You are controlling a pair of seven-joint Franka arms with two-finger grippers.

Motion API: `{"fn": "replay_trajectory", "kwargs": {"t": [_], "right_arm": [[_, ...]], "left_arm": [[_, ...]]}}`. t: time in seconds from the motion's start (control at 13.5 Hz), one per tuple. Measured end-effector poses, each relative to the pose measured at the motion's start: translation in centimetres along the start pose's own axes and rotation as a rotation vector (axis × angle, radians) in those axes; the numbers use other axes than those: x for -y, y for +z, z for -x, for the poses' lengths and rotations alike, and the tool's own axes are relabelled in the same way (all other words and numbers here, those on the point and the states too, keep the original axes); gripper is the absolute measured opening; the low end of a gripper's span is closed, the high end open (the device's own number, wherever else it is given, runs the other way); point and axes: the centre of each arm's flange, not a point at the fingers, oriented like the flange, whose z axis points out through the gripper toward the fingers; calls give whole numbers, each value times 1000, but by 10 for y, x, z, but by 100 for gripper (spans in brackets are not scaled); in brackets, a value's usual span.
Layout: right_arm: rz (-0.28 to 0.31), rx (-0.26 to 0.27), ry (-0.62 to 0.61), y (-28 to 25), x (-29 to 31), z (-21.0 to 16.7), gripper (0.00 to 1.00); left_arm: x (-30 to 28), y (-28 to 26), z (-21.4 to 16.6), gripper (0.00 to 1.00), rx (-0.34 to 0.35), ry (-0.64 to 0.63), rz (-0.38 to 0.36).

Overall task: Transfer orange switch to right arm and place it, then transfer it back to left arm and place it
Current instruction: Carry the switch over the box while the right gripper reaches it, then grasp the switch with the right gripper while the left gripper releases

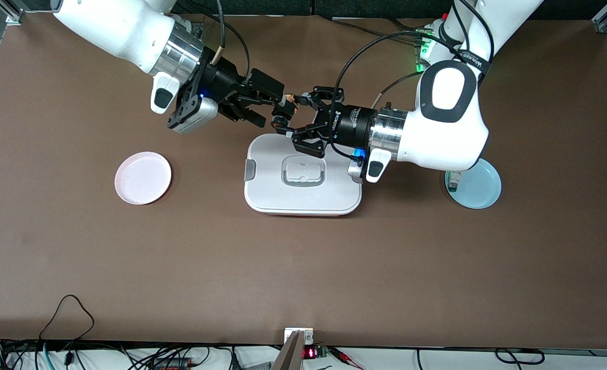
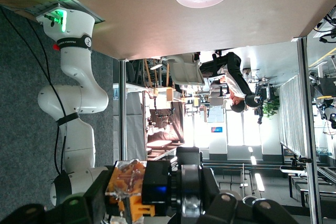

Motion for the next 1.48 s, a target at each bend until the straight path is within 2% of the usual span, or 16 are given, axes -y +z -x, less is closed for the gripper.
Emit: {"fn": "replay_trajectory", "kwargs": {"t": [0.74, 0.89, 0.96, 1.04, 1.11, 1.18, 1.33, 1.48], "right_arm": [[20, 37, 34, 20, -1, 16, 88], [28, 40, 44, 26, 4, 23, 78], [30, 39, 50, 26, 4, 25, 77], [30, 39, 53, 26, 4, 25, 66], [30, 38, 57, 26, 4, 24, 59], [31, 37, 60, 26, 4, 24, 59], [34, 34, 67, 26, 2, 23, 42], [35, 34, 67, 27, 2, 23, 42]], "left_arm": [[0, 0, 0, 72, 0, 0, 0], [0, 0, 0, 72, 0, 0, 0], [0, 0, 0, 72, 0, 0, 0], [0, 0, 0, 72, 0, 0, 0], [0, 0, 0, 72, 0, 0, 0], [0, 0, 0, 72, 0, 0, 0], [0, 0, 0, 72, 0, 0, 2], [-1, 0, 0, 72, 1, -2, 2]]}}
